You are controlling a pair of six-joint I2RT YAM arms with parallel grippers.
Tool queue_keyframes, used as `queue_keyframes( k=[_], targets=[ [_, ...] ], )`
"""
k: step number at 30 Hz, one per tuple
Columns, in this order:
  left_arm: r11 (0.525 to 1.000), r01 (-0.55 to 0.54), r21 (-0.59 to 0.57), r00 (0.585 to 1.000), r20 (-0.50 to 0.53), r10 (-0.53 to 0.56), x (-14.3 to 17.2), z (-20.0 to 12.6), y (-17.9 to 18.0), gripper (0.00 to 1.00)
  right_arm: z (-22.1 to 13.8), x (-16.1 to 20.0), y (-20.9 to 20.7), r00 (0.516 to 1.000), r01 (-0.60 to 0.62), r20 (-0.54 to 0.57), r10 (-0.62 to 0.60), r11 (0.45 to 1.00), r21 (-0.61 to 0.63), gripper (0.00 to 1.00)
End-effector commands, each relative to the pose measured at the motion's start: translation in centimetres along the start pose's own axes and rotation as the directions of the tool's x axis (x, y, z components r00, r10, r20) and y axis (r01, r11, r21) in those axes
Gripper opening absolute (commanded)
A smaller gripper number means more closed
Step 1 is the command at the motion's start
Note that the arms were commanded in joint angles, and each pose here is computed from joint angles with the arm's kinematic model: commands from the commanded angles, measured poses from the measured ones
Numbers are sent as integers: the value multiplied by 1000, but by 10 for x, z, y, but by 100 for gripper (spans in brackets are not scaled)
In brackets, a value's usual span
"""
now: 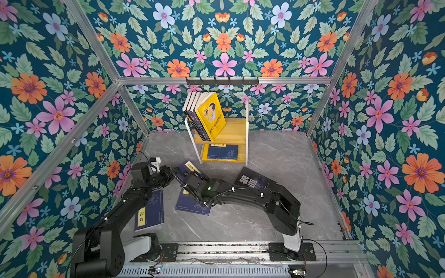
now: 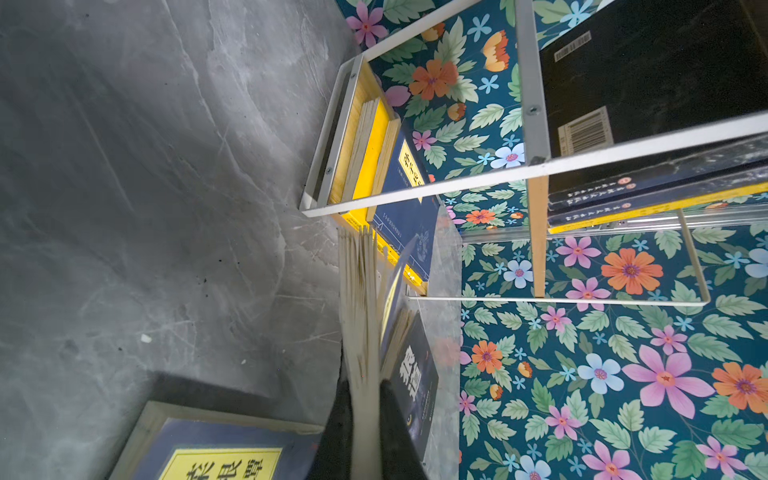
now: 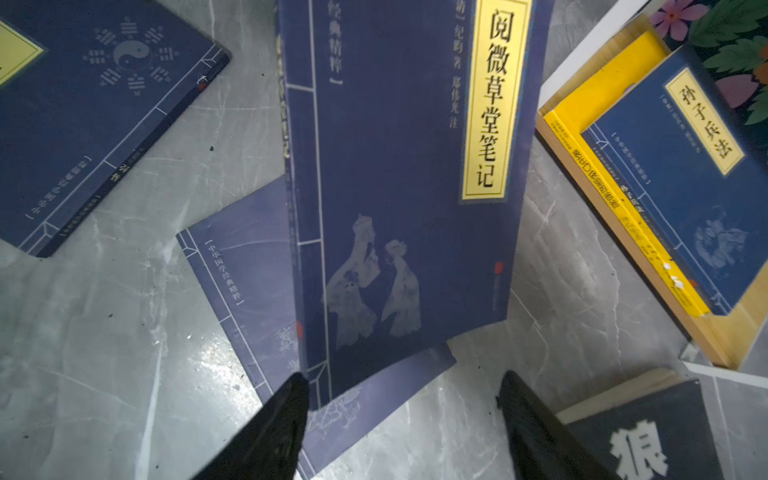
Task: Stacking books/files
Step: Place the book on the bookshelf.
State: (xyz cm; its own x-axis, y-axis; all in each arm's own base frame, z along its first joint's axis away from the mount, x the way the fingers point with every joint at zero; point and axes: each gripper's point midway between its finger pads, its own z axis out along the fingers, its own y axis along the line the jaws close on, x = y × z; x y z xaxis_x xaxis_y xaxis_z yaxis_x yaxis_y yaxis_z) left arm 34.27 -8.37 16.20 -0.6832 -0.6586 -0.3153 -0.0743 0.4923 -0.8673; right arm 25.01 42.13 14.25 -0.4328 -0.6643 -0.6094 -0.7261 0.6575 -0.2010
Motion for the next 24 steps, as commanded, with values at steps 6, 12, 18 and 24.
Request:
queue_keyframes(
  k=[6, 12, 18, 24],
  targets=[
    [998, 49, -31, 999, -2, -49, -5, -1, 3, 0, 12, -1, 22, 1000, 16, 6, -15, 996, -90, 78],
    [997, 64, -47, 998, -4, -64, -7, -1, 7, 0, 24, 3, 27, 1000, 26, -8, -27, 995, -94, 80],
    [996, 78, -47, 997, -6, -79, -5, 0, 10, 0, 41, -13, 10, 999, 23, 32, -23, 1000, 9, 81],
    [994, 97, -45, 995, -5, -97, -3, -1, 12, 0, 57, -30, -8, 1000, 16, 21, -19, 993, 114, 75]
  ],
)
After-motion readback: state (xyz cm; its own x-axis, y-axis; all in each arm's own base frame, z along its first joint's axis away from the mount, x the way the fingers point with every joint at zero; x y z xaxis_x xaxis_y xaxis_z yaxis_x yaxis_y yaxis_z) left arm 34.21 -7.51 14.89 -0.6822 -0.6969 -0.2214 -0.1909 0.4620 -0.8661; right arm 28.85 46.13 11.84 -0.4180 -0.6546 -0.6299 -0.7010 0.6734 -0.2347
